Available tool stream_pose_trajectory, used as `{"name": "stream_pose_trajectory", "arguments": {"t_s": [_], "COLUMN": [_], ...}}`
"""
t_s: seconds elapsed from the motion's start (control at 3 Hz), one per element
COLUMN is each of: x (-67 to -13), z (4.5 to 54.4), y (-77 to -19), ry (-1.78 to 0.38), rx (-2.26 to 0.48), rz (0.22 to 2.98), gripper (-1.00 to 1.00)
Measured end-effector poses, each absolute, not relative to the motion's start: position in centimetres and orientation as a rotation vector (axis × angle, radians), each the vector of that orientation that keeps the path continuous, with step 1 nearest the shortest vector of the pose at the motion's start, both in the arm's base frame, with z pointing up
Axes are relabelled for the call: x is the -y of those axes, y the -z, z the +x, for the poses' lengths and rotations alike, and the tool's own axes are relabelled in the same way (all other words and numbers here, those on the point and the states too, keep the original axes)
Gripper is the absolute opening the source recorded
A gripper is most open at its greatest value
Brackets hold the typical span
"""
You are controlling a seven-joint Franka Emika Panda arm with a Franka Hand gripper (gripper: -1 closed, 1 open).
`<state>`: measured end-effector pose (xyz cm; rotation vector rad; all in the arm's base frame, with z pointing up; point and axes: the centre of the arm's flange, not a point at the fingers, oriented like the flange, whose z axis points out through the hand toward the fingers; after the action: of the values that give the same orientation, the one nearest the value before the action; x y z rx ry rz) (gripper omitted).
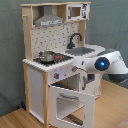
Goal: Play with the kitchen
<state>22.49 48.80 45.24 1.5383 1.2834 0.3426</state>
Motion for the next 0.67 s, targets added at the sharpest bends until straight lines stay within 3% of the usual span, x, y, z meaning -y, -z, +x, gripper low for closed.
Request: {"name": "stream_pose_trajectory", "arguments": {"t_s": [0.67], "x": [-49.5], "z": [18.4], "y": [-46.6], "ry": [-0.411], "rx": [-1.161], "rz": [1.348], "gripper": [1.00]}}
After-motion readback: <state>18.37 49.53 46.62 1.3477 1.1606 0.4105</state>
